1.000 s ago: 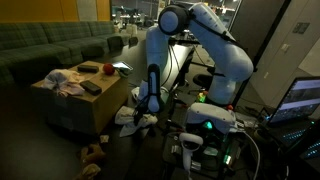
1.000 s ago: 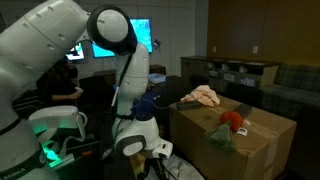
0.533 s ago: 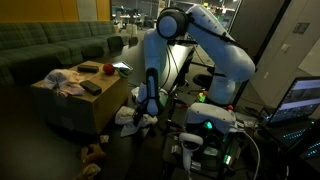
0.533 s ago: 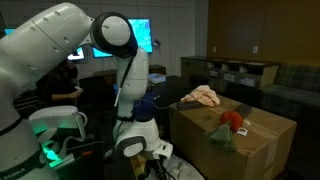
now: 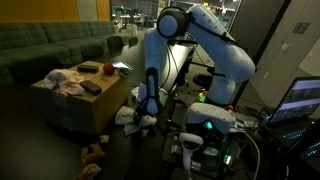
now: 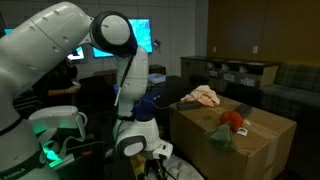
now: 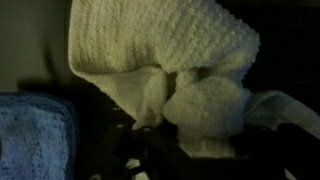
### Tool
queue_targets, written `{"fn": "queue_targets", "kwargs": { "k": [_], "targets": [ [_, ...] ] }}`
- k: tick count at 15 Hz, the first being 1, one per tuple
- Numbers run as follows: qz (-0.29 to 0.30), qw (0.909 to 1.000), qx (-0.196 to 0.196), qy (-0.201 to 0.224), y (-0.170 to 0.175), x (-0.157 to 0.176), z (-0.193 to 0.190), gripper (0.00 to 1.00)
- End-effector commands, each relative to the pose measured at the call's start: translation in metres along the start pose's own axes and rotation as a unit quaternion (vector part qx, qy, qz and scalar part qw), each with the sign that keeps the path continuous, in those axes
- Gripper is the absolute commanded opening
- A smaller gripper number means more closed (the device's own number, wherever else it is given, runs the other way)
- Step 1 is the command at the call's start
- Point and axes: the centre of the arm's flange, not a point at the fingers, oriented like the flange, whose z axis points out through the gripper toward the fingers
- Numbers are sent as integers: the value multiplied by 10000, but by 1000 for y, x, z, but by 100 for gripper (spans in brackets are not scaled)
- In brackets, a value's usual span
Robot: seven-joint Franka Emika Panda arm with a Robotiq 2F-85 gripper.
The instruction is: Pick up all the objects that are on the box and put them on the table, then pick up the objects that are on the table and put them on the box
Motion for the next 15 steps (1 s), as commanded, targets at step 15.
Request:
{"fn": "queue_targets", "kwargs": {
  "k": [15],
  "targets": [
    [-62, 9962, 839, -219, 48, 10, -197, 4]
  ]
}}
